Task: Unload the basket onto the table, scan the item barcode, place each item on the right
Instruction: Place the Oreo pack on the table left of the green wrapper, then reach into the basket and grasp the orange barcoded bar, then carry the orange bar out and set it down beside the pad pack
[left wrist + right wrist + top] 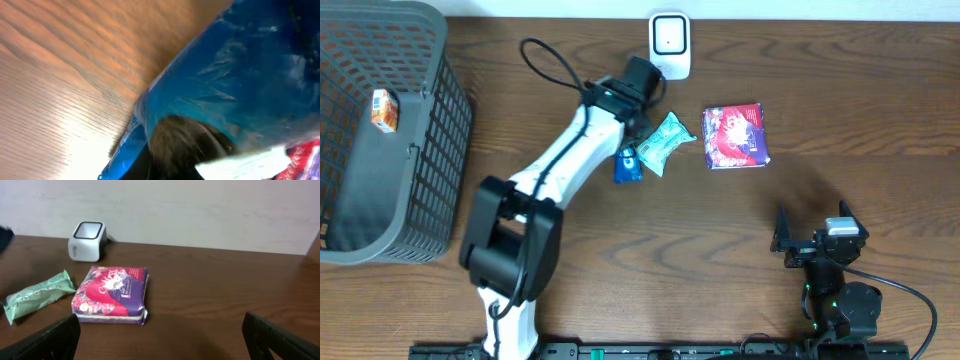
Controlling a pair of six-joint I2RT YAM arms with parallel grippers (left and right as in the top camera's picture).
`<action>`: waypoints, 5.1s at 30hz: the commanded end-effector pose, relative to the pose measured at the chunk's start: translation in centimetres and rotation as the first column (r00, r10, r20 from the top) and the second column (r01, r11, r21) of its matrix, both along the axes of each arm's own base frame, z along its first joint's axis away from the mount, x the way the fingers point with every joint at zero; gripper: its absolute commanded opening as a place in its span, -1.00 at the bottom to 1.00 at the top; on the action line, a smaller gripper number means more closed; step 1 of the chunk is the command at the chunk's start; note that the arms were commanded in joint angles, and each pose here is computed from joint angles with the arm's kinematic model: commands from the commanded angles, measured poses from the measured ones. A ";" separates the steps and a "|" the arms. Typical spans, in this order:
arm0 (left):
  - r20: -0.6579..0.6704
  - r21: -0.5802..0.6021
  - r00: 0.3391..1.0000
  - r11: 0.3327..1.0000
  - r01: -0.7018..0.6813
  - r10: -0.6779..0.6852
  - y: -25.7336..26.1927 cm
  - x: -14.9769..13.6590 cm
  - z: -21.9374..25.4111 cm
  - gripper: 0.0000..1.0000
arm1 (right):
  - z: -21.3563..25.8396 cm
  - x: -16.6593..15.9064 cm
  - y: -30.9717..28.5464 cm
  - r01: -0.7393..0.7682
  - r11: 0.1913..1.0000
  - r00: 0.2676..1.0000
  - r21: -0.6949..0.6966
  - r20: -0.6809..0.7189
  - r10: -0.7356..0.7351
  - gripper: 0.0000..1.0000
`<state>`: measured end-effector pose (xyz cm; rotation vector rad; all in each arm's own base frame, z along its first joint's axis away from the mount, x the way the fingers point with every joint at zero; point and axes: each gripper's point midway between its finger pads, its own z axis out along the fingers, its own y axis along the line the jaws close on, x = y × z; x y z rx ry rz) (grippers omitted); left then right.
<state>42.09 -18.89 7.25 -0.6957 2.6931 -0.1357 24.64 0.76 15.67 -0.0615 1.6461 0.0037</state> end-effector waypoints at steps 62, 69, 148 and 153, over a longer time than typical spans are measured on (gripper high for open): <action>0.143 0.399 0.989 0.917 -0.028 -0.032 48.3 6.4 0.6 0.59 | -0.1 0.0 0.1 -0.002 1.000 1.000 -0.002 -0.001 0.002 0.99; 0.100 0.357 0.994 0.934 0.000 -0.038 47.9 6.3 -2.9 0.47 | -0.1 0.0 0.1 -0.002 1.000 1.000 -0.002 -0.001 0.002 0.99; 0.249 -0.100 0.827 0.836 0.540 -0.505 -8.4 0.4 10.1 0.34 | -0.1 0.0 0.1 -0.002 1.000 1.000 -0.002 -0.001 0.002 0.98; 0.194 -0.145 0.842 0.834 0.533 -0.504 -6.8 -1.4 10.9 -0.21 | -0.1 0.0 0.1 -0.002 1.000 1.000 -0.002 -0.001 0.002 0.99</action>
